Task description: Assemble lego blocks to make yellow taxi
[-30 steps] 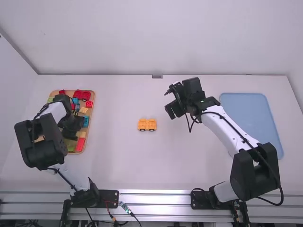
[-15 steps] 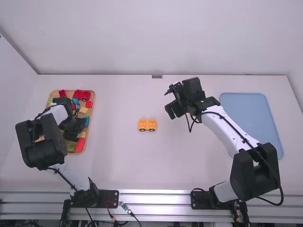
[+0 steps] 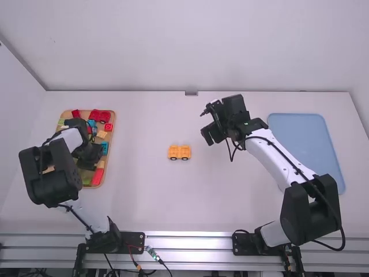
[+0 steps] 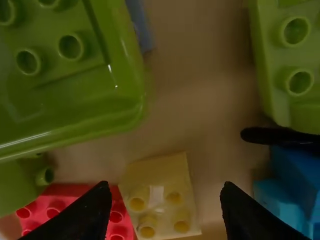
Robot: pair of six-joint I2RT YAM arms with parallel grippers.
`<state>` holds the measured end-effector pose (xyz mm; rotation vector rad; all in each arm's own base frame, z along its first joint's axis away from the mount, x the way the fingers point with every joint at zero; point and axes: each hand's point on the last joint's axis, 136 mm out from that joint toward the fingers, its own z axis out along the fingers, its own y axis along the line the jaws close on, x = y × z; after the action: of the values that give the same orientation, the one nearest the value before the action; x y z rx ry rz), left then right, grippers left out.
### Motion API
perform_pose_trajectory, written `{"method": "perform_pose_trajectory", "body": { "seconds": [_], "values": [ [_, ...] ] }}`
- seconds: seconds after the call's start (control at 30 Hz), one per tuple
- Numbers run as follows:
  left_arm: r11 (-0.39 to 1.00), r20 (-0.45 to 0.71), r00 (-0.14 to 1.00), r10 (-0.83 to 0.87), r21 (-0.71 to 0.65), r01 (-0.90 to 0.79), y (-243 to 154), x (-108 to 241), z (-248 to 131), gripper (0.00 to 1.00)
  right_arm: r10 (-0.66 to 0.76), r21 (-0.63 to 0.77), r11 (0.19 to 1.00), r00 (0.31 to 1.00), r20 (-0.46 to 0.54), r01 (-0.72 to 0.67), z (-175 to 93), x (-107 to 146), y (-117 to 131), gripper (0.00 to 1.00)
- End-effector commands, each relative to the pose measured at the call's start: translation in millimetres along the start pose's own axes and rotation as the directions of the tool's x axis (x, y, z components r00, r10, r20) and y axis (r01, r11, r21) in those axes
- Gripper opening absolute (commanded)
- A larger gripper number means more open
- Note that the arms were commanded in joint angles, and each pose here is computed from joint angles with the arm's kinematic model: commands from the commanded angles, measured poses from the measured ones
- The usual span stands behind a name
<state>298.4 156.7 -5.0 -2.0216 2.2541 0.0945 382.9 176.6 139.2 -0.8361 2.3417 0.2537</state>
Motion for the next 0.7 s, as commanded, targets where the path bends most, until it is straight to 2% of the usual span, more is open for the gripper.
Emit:
{"method": "perform_pose_trajectory", "body": {
  "seconds": [0.0, 0.07, 0.17, 0.4, 0.5, 0.67],
  "values": [
    [1.000, 0.013, 1.000, 0.007, -0.017, -0.007, 8.1, 0.1, -0.3, 0.58, -0.006, 0.008, 1.000, 0.999, 0.048, 0.006, -12.3, -17.6, -0.2, 0.99],
    [1.000, 0.013, 1.000, 0.007, -0.016, -0.007, 8.1, 0.3, -0.1, 0.58, -0.006, 0.008, 1.000, 0.999, 0.048, 0.006, -12.3, -17.7, -0.1, 0.99],
    [1.000, 0.010, 1.000, 0.008, -0.021, -0.008, 9.1, 0.9, -0.1, 0.51, -0.006, 0.008, 1.000, 0.999, 0.048, 0.006, -12.3, -17.7, -0.1, 0.99],
    [1.000, 0.006, 1.000, 0.012, -0.027, -0.012, 10.8, 1.9, -0.1, 0.50, -0.007, 0.008, 1.000, 0.999, 0.048, 0.006, -12.3, -17.7, -0.2, 0.99],
    [0.999, 0.003, 1.000, 0.012, -0.032, -0.012, 12.1, 2.7, 0.2, 0.43, -0.006, 0.008, 1.000, 0.999, 0.048, 0.005, -12.3, -17.6, -0.2, 0.99],
    [0.999, 0.001, 1.000, 0.013, -0.037, -0.013, 13.4, 3.4, 0.2, 0.42, -0.006, 0.008, 1.000, 0.999, 0.048, 0.005, -12.3, -17.6, -0.1, 0.99]
  ]
}}
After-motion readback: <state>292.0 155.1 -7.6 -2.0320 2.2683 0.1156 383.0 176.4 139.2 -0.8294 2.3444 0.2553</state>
